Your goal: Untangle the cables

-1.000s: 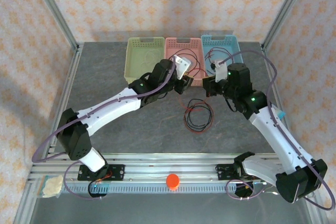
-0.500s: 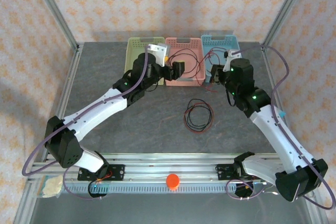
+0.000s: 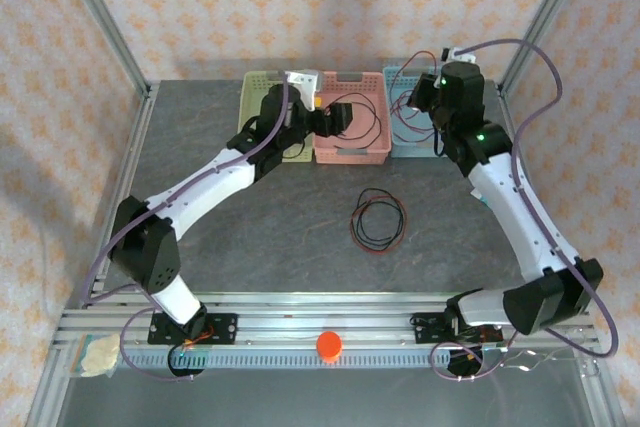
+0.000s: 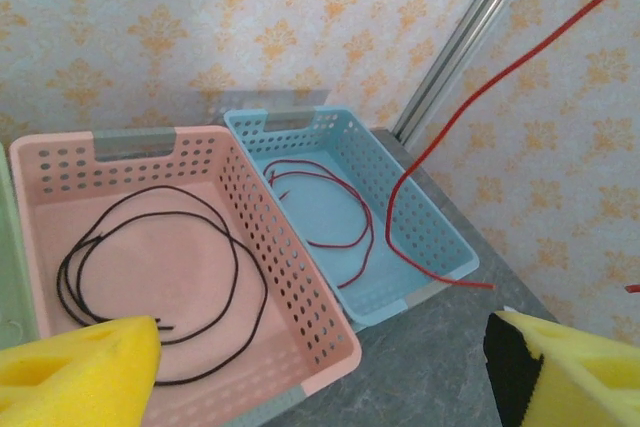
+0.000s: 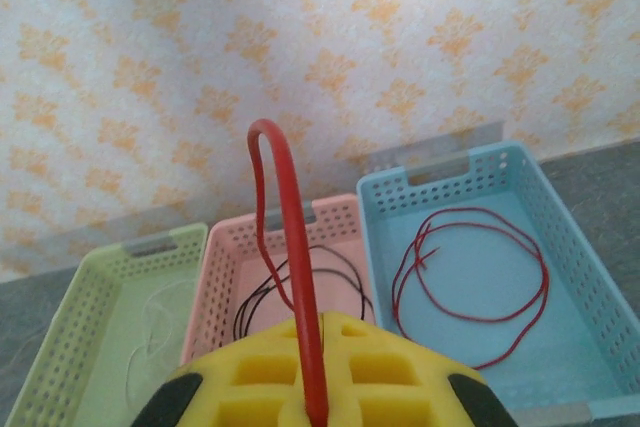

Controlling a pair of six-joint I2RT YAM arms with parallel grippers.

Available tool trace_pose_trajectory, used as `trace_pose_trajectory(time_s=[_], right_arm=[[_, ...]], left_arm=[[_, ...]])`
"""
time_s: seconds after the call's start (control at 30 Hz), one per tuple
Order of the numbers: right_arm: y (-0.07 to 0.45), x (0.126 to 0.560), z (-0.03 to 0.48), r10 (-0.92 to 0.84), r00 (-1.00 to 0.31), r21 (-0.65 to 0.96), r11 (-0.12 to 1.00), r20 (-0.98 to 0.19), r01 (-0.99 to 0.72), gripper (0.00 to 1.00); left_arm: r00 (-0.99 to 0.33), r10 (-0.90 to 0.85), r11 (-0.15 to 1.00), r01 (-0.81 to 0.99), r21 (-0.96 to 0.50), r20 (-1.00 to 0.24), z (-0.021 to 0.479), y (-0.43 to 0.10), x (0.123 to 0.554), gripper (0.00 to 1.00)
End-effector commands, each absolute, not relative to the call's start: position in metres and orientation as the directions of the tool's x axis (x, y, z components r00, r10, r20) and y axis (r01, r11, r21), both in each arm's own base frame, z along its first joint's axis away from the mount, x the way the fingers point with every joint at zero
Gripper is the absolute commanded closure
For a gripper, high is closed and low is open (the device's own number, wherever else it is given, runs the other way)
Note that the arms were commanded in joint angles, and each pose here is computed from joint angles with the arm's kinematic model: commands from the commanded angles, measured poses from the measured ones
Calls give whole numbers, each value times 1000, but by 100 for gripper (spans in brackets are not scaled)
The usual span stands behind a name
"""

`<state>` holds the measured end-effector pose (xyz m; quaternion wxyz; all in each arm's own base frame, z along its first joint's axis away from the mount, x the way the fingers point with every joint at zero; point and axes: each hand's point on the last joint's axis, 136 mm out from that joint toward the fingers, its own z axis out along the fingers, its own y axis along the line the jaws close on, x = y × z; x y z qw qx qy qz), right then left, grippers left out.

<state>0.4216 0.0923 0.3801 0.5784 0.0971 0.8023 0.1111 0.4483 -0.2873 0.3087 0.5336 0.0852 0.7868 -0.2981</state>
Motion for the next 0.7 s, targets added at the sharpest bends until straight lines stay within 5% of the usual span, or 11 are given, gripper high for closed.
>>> trace_pose_trajectory(time_s=[0.0, 0.67], right_arm=[[82, 432, 403, 281, -255, 276, 959, -925, 58, 100], [25, 531, 385, 259, -295, 231, 964, -920, 129, 100]], left_arm=[[-371, -221, 771, 499, -395, -902, 338, -300, 461, 14], [-426, -244, 727, 514, -455, -871, 304, -347, 515, 11]])
